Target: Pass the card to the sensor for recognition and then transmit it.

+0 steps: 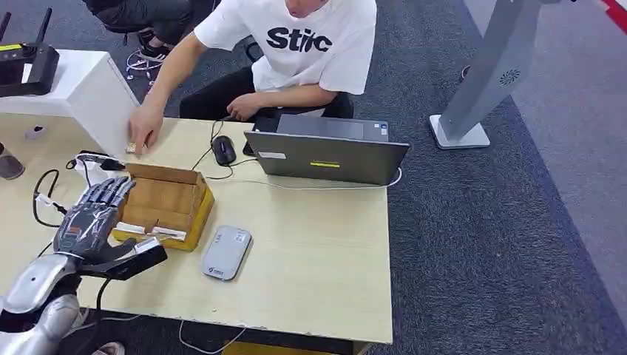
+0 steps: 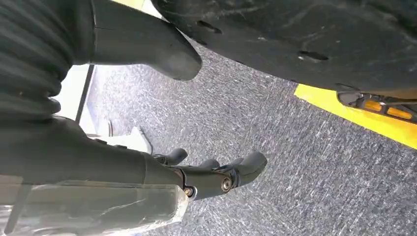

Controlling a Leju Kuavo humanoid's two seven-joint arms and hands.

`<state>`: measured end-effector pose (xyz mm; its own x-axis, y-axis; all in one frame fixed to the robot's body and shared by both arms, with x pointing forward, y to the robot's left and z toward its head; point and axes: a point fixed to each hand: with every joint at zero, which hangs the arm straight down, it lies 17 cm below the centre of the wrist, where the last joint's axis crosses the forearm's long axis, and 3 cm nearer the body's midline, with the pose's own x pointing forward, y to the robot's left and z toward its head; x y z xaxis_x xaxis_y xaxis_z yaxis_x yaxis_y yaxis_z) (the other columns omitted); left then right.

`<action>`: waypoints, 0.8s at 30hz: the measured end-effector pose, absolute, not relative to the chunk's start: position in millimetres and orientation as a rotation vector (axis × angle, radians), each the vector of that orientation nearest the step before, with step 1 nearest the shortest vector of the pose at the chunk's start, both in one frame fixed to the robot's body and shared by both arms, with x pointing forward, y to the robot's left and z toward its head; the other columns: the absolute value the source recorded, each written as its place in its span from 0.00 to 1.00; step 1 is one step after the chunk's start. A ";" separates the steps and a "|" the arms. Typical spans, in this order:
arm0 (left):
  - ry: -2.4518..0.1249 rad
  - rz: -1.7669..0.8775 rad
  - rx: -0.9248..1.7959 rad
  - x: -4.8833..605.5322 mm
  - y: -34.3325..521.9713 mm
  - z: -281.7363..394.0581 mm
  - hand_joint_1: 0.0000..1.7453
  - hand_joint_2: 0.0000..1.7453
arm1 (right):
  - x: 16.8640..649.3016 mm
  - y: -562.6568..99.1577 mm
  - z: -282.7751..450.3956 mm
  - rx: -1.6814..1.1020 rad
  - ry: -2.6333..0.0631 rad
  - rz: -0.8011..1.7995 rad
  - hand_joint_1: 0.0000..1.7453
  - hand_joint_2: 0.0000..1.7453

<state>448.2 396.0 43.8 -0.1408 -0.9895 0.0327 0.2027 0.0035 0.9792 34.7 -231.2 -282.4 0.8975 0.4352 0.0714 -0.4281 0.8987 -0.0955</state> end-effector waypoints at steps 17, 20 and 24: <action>-1.120 -1.401 0.878 446.3 381.5 11.8 0.03 1.00 | 27.8 -226.5 -282.4 -0.073 -0.081 0.478 0.00 1.00; -1.112 -1.400 0.874 445.4 382.9 9.3 0.18 1.00 | 27.8 -226.3 -282.4 -0.072 -0.081 0.481 0.00 1.00; -1.102 -1.398 0.858 443.9 382.8 5.9 0.24 1.00 | 27.8 -226.2 -282.4 -0.072 -0.082 0.484 0.00 1.00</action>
<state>443.9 382.8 5.9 -0.1316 -0.9877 0.0847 0.3125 0.0398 0.9491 27.8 -226.2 -282.4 0.8822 0.4670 0.0614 -0.4612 0.8829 -0.0887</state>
